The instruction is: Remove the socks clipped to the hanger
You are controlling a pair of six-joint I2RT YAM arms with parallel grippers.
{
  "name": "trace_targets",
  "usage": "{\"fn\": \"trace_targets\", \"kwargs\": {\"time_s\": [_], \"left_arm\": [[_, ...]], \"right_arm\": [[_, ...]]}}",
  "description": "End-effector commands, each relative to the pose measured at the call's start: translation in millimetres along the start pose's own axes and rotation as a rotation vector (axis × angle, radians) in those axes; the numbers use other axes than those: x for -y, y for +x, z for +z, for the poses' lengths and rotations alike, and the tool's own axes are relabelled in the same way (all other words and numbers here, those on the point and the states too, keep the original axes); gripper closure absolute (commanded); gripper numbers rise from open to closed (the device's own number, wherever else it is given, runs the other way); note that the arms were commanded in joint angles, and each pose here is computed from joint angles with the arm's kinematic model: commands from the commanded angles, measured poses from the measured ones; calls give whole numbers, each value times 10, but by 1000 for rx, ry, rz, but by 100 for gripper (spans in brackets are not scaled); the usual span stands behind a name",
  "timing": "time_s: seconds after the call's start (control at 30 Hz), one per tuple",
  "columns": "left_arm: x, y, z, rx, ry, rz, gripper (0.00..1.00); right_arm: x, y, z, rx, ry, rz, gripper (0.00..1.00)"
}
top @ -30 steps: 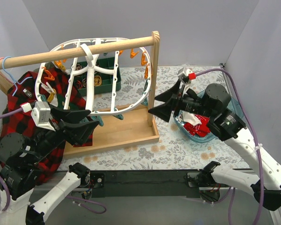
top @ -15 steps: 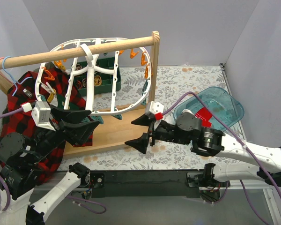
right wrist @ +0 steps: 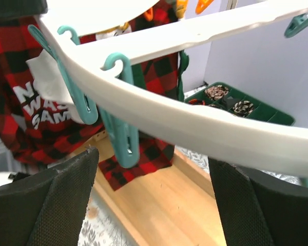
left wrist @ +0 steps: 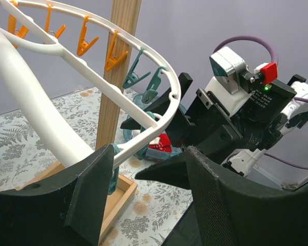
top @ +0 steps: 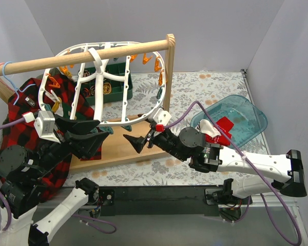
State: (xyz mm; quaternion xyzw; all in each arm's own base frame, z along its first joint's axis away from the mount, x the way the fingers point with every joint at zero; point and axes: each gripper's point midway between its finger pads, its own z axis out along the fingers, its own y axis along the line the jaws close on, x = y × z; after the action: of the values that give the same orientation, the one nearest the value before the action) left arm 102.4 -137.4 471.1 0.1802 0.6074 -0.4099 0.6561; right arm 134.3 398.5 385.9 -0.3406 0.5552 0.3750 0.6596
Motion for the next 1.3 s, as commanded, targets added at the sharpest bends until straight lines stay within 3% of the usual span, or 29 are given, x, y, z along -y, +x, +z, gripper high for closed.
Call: {"fn": "trace_targets", "kwargs": {"time_s": [0.0,0.13,0.3,0.57,0.73,0.97,1.17,1.27], "left_arm": [[18,2,-1,0,11,-1,44],[20,-7,-6,2,10,1,44],[29,-4,-16,4,13,0,44],[28,0,-35,7,11,2,44],[28,-4,-40,9,10,3,44],[32,-12,-40,10,11,2,44],[41,-13,-38,8,15,-1,44],[43,-12,-38,8,16,-1,44]], "right_arm": [[116,-352,86,125,77,14,17],[18,-401,133,154,31,33,35],[-81,-375,204,153,-9,42,44],[-146,-426,212,166,-42,67,50],[-176,-489,148,186,-70,78,41],[-166,-515,79,226,-74,96,41],[-128,-584,8,270,-63,141,49],[-143,-592,13,273,-70,149,58]]}}
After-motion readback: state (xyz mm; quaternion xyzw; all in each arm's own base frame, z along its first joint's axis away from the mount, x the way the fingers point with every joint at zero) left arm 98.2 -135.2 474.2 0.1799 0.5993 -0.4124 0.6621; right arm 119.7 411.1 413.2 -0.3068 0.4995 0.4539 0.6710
